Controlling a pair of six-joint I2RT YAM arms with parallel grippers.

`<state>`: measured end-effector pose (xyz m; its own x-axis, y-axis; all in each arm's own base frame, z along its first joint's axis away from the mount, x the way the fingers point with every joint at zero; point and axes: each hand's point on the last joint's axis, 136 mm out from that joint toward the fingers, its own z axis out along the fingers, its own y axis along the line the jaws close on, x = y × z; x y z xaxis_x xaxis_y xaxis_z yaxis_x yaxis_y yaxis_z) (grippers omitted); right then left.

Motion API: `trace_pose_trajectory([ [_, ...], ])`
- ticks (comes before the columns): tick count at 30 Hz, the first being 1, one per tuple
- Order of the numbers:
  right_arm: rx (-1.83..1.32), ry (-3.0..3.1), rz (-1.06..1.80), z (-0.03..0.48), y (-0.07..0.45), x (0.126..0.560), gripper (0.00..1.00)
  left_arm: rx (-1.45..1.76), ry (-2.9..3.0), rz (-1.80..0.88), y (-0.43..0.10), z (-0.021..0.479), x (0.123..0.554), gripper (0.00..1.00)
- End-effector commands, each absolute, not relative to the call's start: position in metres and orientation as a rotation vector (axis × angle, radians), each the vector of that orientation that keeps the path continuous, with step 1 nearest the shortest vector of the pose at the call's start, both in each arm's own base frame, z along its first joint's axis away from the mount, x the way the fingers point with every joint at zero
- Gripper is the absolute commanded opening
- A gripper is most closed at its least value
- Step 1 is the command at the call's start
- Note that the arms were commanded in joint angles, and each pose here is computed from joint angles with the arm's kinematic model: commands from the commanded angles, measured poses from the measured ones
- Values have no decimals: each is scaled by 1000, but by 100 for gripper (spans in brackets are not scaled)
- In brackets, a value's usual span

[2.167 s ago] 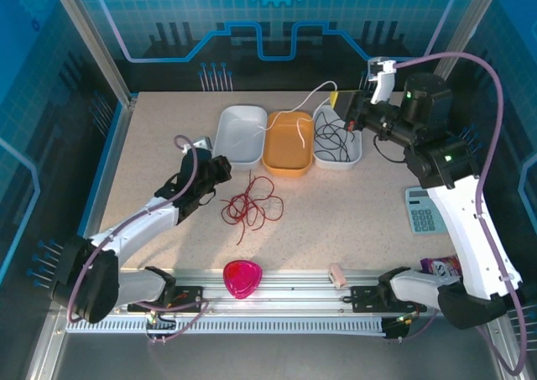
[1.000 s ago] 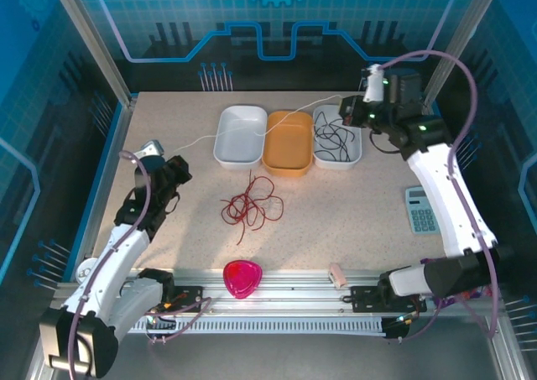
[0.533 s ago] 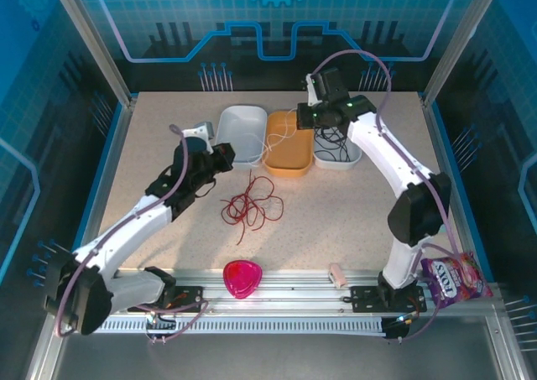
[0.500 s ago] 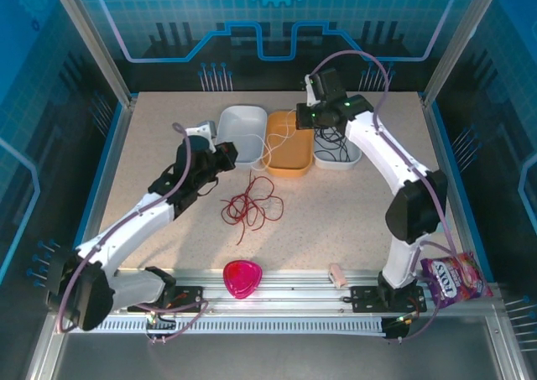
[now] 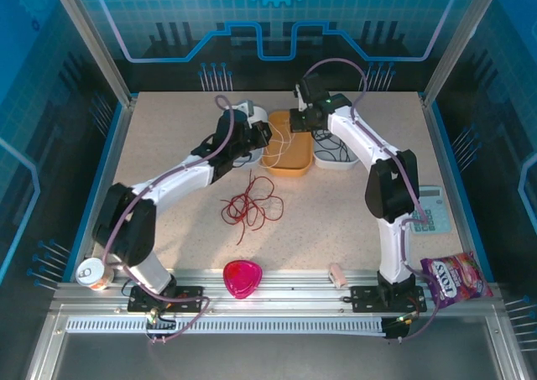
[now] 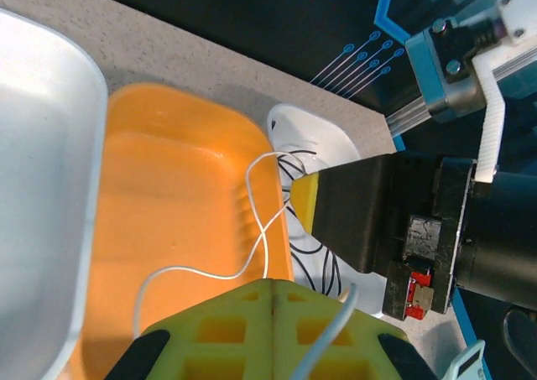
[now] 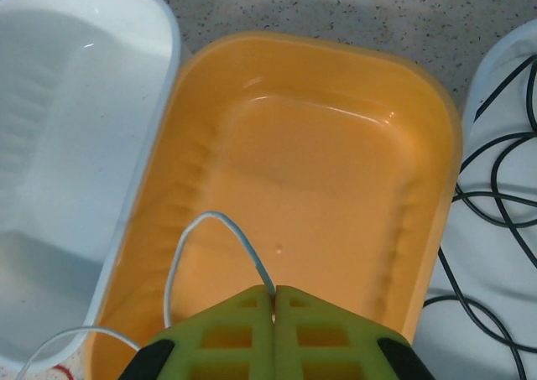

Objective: Untangle the cables

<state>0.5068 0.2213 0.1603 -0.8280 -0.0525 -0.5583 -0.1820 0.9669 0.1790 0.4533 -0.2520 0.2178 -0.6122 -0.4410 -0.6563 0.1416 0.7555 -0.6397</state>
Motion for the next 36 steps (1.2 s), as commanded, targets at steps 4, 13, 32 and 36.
trace_pose_trajectory([
  [4,-149,2583,381,145,212,523,5,-149,2072,-949,-305,231,467,0],
  [13,-145,2608,408,134,202,528,11,-226,2156,-894,-319,185,496,0],
  [32,-119,2573,384,170,170,524,51,-249,2210,-811,-315,158,510,61],
  [36,-92,2550,340,187,159,512,70,-206,2193,-789,-311,181,510,85],
])
